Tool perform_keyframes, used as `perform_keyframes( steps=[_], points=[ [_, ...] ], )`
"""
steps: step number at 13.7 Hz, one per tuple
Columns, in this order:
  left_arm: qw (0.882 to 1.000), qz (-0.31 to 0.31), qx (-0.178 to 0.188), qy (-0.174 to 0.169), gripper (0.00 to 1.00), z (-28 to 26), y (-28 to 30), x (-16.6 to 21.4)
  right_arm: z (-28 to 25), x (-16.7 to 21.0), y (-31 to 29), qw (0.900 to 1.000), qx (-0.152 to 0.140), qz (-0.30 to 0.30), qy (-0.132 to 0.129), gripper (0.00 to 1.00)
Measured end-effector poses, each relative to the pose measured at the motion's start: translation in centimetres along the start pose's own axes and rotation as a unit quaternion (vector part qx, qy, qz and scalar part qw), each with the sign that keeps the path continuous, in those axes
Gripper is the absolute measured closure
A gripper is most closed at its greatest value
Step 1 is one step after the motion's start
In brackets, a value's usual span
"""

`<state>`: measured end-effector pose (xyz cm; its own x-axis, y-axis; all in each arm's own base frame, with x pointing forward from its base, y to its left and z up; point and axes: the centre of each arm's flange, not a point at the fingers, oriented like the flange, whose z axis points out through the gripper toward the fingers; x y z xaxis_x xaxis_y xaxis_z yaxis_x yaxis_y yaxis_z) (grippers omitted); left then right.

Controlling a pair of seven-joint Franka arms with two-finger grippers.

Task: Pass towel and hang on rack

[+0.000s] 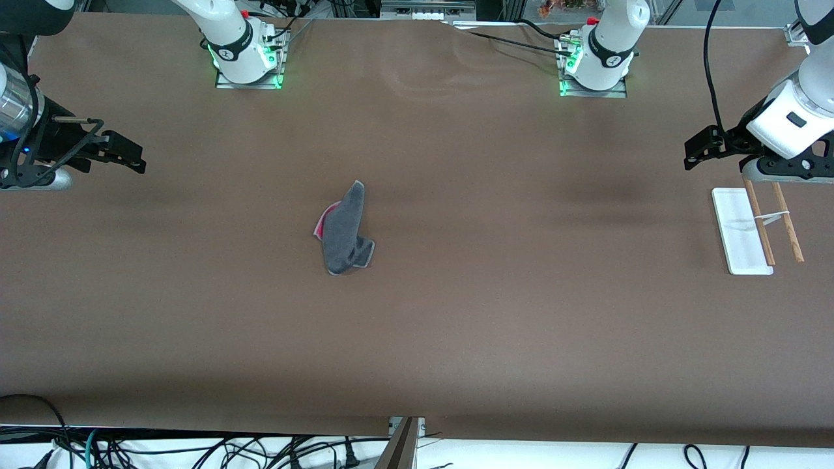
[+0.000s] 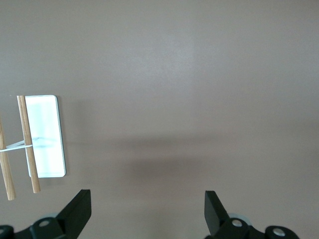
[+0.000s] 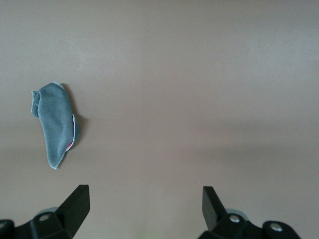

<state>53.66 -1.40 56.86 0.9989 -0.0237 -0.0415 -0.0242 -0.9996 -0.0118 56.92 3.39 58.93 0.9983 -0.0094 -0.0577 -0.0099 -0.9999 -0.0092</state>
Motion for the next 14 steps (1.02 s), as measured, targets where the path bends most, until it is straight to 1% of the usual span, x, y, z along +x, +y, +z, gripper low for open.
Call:
perform_keyframes(
  steps=[7, 10, 14],
  points=[
    [1.0, 0.003, 0.0, 0.002, 0.0, -0.5, 0.3, 0.0, 0.3, 0.1, 0.0, 1.0, 0.0, 0.004, -0.002, 0.0],
    [1.0, 0.004, 0.0, 0.001, 0.0, -0.7, 0.4, 0.0, 0.9, 0.4, -0.1, 1.0, -0.001, 0.015, -0.008, 0.0],
    [1.0, 0.004, 0.0, -0.001, 0.0, -0.6, 0.4, -0.1, 2.5, 0.7, -1.6, 1.0, 0.001, 0.004, -0.016, 0.0]
  ],
)
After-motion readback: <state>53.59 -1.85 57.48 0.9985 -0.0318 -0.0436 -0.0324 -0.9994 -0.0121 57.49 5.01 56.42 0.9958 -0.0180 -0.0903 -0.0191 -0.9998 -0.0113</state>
